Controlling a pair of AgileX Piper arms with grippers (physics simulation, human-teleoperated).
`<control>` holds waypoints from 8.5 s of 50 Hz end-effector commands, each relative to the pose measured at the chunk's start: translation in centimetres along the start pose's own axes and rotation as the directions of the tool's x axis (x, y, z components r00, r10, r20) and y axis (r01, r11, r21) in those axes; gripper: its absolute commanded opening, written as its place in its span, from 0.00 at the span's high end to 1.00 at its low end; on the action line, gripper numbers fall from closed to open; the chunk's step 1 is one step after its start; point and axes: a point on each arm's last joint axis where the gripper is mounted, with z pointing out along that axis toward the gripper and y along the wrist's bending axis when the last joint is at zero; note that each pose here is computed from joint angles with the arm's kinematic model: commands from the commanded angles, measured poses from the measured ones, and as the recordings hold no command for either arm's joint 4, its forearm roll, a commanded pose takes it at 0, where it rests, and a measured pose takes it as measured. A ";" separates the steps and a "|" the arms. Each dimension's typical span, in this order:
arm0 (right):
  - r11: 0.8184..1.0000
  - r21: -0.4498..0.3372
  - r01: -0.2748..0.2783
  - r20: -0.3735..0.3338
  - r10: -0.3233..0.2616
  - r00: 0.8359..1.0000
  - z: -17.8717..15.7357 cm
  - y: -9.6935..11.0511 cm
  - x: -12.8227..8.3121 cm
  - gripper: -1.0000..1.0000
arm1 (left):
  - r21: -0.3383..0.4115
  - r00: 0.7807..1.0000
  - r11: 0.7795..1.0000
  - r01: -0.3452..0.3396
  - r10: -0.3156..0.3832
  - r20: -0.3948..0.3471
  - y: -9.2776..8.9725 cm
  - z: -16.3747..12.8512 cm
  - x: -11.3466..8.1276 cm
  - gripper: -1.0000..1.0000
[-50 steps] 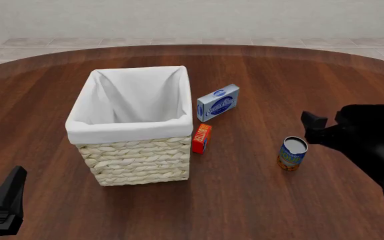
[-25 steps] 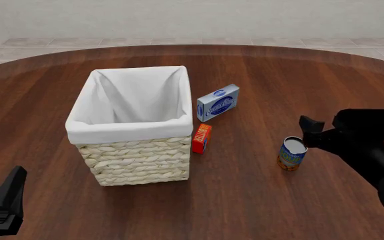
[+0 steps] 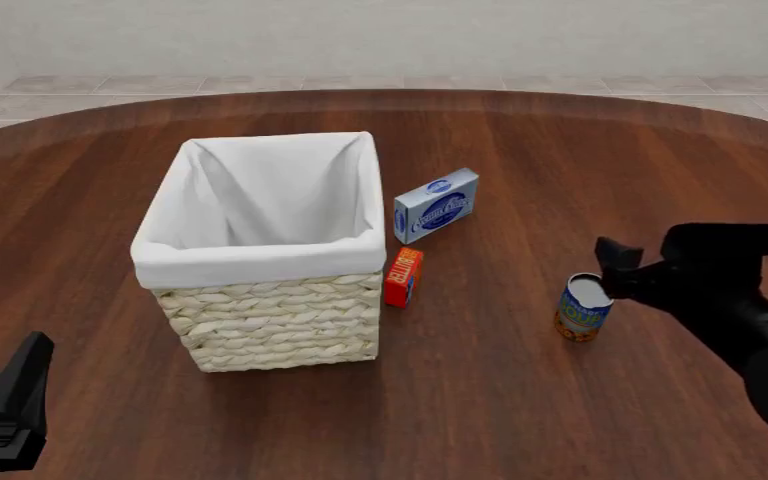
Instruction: Pick up the alphabet soup and put it in the basket.
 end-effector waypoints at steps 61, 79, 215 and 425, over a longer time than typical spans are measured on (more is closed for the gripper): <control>1.000 -0.002 -0.016 -0.039 0.016 0.999 1.8 0.0 2.0 0.00 | 0.000 1.000 1.000 0.000 0.000 -0.001 0.0 0.0 0.0 0.00; 1.000 -0.002 -0.018 -0.045 0.018 0.999 2.2 0.0 2.4 0.00 | 0.000 1.000 1.000 0.000 0.000 0.000 0.0 0.0 0.0 0.00; 0.999 0.004 -0.041 -0.111 0.041 0.993 4.8 -0.2 6.3 0.00 | 0.000 1.000 1.000 0.000 0.000 0.000 0.0 0.0 0.0 0.00; 0.989 -0.065 0.136 -0.042 -0.139 0.989 2.8 1.3 4.2 1.00 | 0.000 1.000 1.000 0.000 0.000 -0.001 0.0 0.0 0.0 0.00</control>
